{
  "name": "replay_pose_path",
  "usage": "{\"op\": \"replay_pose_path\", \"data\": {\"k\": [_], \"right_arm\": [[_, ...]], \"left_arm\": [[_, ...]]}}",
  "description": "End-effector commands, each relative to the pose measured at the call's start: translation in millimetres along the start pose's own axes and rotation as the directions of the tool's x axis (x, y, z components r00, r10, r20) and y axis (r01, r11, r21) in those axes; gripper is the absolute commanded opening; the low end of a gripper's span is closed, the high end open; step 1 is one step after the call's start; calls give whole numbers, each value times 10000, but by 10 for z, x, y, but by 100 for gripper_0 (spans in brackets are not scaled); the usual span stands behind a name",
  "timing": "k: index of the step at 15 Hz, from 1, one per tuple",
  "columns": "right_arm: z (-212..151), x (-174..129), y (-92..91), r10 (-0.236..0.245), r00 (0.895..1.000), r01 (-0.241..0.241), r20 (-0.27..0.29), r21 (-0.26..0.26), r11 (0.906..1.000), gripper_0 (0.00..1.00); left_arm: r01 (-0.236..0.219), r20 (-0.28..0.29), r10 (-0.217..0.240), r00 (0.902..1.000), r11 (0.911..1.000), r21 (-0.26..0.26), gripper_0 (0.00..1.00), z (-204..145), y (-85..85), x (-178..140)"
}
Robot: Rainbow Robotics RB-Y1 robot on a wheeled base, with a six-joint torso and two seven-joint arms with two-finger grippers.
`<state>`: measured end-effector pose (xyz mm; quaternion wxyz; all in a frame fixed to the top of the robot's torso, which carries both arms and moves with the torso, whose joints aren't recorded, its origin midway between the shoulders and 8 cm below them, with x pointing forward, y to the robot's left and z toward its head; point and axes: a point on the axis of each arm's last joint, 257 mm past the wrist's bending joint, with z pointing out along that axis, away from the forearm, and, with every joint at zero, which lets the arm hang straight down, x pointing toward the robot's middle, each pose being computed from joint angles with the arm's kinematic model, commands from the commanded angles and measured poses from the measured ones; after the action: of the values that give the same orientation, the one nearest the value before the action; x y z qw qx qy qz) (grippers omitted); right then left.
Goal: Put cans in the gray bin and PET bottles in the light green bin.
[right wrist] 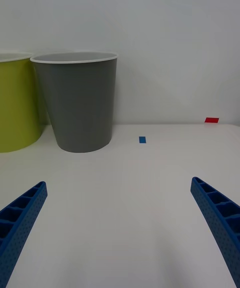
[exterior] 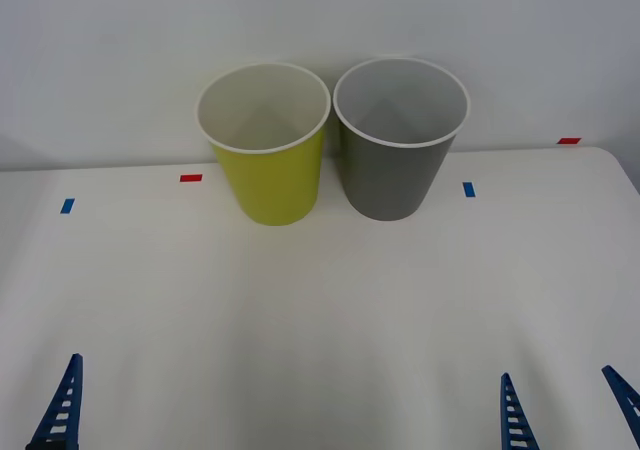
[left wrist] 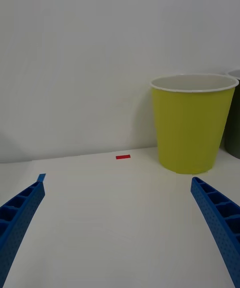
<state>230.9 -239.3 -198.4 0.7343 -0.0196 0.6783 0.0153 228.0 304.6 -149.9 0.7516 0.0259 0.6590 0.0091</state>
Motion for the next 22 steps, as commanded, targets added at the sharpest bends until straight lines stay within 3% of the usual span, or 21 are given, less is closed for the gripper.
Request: {"op": "replay_pose_path", "data": {"k": [1,6,9,10,11,14,17,19,20,22], "right_arm": [[0,0,0,0,10000,0,0,0,10000,100],[0,0,0,0,10000,0,0,0,10000,100],[0,0,0,0,10000,0,0,0,10000,100],[0,0,0,0,10000,0,0,0,10000,100],[0,0,0,0,10000,0,0,0,10000,100],[0,0,0,0,10000,0,0,0,10000,100],[0,0,0,0,10000,0,0,0,10000,100],[0,0,0,0,10000,0,0,0,10000,100],[0,0,0,0,10000,0,0,0,10000,100],[0,0,0,0,10000,0,0,0,10000,100]], "left_arm": [[113,-183,-115,9998,9999,-114,100,-14,20,51],[302,-559,-318,9979,9991,-287,100,-83,83,220],[76,-549,-97,9984,9992,-391,100,-90,162,215],[-99,-510,83,9987,9994,-320,100,-112,164,240],[-634,-356,632,9974,9980,-41,100,-177,154,306],[-1171,-535,1173,9917,9931,74,100,-246,177,419],[-1881,-554,1885,9805,9821,111,100,-258,257,398],[-2521,-651,2504,9660,9675,-200,100,-333,311,392],[-2610,-628,2584,9640,9646,-380,100,-351,324,379],[-2472,-537,2440,9683,9668,-644,100,-369,334,352]]}}
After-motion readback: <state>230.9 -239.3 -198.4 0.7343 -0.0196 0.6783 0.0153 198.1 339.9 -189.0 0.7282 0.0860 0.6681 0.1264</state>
